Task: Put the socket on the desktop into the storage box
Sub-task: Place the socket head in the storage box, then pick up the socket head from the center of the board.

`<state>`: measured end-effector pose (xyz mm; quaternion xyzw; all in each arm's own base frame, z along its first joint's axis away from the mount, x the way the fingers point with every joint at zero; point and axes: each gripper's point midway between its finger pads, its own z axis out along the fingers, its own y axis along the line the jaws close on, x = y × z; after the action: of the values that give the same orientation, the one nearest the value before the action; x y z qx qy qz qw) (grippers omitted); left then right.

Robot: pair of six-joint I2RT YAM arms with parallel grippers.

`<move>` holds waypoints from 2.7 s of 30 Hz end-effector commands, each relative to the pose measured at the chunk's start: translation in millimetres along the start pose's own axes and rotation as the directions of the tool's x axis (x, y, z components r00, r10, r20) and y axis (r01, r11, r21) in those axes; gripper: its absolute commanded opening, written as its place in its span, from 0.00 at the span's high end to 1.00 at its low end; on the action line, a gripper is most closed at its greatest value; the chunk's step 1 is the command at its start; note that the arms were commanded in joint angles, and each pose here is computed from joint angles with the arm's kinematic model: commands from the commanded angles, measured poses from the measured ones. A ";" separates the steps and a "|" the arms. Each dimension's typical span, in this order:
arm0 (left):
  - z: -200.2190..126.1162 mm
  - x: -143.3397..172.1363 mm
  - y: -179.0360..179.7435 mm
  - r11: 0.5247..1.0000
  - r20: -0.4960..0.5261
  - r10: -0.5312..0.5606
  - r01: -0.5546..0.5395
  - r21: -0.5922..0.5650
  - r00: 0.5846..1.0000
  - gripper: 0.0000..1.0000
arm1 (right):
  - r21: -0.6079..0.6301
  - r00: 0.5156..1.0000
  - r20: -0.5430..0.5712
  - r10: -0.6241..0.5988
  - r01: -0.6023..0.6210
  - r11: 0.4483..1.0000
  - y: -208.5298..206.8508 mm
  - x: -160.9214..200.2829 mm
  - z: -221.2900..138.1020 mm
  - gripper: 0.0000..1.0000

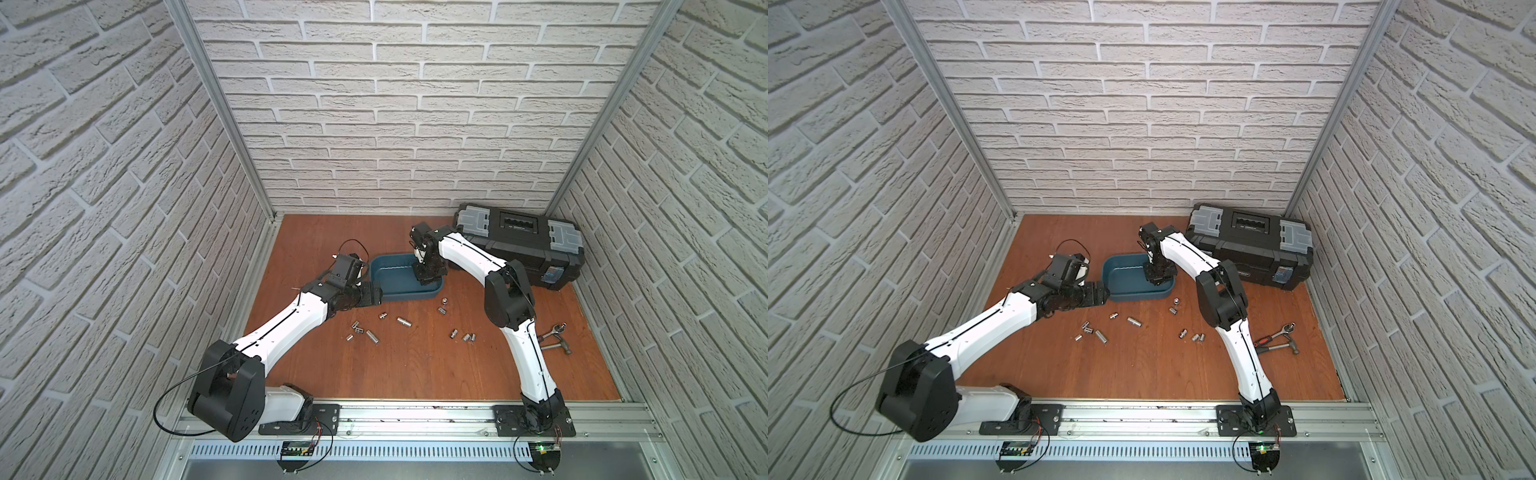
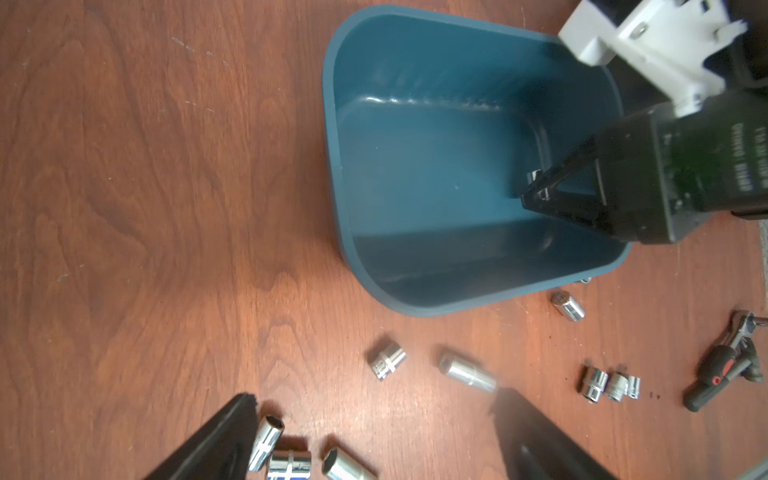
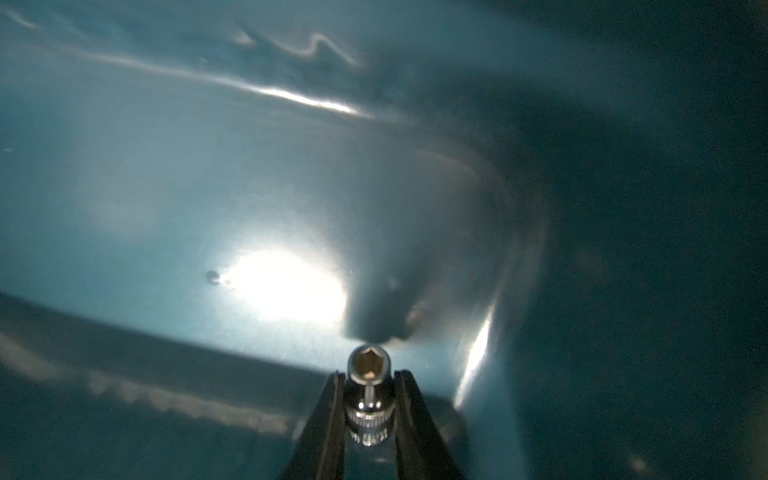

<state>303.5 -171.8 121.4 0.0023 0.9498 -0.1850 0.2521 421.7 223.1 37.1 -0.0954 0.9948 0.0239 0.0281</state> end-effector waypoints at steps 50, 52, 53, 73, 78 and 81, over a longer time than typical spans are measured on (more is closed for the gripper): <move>51.0 26.7 -135.3 0.884 -0.139 0.439 -0.400 0.241 0.888 0.08 | -0.036 0.960 0.176 0.217 -0.214 0.976 -64.4 161.6 -96.5 0.52; 50.7 28.1 -137.0 0.881 -0.137 0.445 -0.406 0.241 0.885 0.08 | -0.036 0.959 0.174 0.223 -0.221 0.975 -65.5 163.2 -94.6 0.52; 51.1 30.8 -139.0 0.877 -0.139 0.454 -0.414 0.244 0.880 0.08 | -0.033 0.959 0.171 0.225 -0.222 0.974 -66.0 164.2 -93.3 0.52; 58.0 51.6 -146.3 0.844 -0.152 0.523 -0.484 0.233 0.839 0.09 | 0.010 0.947 0.102 0.306 -0.309 0.951 -79.5 198.6 -54.0 0.52; 59.0 53.5 -143.6 0.842 -0.151 0.529 -0.496 0.211 0.835 0.10 | 0.036 0.943 0.091 0.319 -0.324 0.946 -84.2 202.9 -43.6 0.53; 57.5 53.8 -143.0 0.843 -0.144 0.529 -0.496 0.208 0.837 0.10 | 0.052 0.941 0.086 0.328 -0.333 0.941 -86.8 203.5 -36.6 0.54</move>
<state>267.4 -329.5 95.7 0.2917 0.9189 -0.1919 0.1835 231.6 102.6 62.5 0.0557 0.9970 0.0084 0.0530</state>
